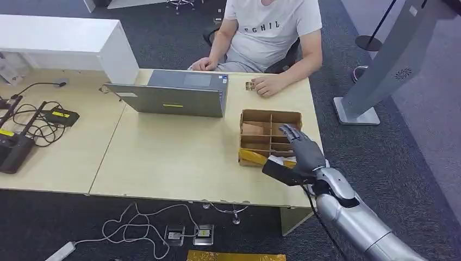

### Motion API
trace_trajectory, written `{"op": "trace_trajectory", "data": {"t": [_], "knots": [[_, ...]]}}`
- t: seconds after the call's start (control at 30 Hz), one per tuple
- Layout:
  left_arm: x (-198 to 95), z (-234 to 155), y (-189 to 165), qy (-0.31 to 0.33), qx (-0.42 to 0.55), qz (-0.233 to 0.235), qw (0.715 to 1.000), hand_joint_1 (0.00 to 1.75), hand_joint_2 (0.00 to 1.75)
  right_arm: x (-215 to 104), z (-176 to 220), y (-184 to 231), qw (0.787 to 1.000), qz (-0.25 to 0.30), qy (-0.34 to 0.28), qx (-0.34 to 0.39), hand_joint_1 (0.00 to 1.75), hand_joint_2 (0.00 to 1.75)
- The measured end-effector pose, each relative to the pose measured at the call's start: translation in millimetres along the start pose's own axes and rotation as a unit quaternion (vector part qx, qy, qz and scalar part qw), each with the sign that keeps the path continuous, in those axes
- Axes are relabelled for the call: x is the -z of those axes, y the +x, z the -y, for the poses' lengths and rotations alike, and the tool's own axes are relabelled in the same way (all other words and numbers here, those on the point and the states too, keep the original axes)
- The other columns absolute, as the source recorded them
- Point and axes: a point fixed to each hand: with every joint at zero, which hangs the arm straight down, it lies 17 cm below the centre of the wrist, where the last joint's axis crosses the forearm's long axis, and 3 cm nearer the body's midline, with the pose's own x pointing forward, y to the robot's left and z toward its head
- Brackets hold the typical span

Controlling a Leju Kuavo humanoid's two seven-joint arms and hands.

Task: Pass the card to the sensor for recognition and then transmit it.

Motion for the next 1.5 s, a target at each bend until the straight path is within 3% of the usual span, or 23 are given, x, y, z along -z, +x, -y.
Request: {"op": "trace_trajectory", "data": {"t": [0.27, 1.5], "knots": [[0.0, -0.2, -0.8, 0.001, -0.001, -0.002, 1.000, 0.00, 0.00, 0.6, -7.0, -7.3, 1.000, -0.001, 0.002, -0.030, 0.00, 1.75], [-0.2, 1.2, -0.1, -0.003, -0.001, 0.000, 1.000, 0.00, 0.00, 0.0, -9.9, -20.3, 0.999, -0.025, 0.008, -0.041, 0.00, 1.75]]}}
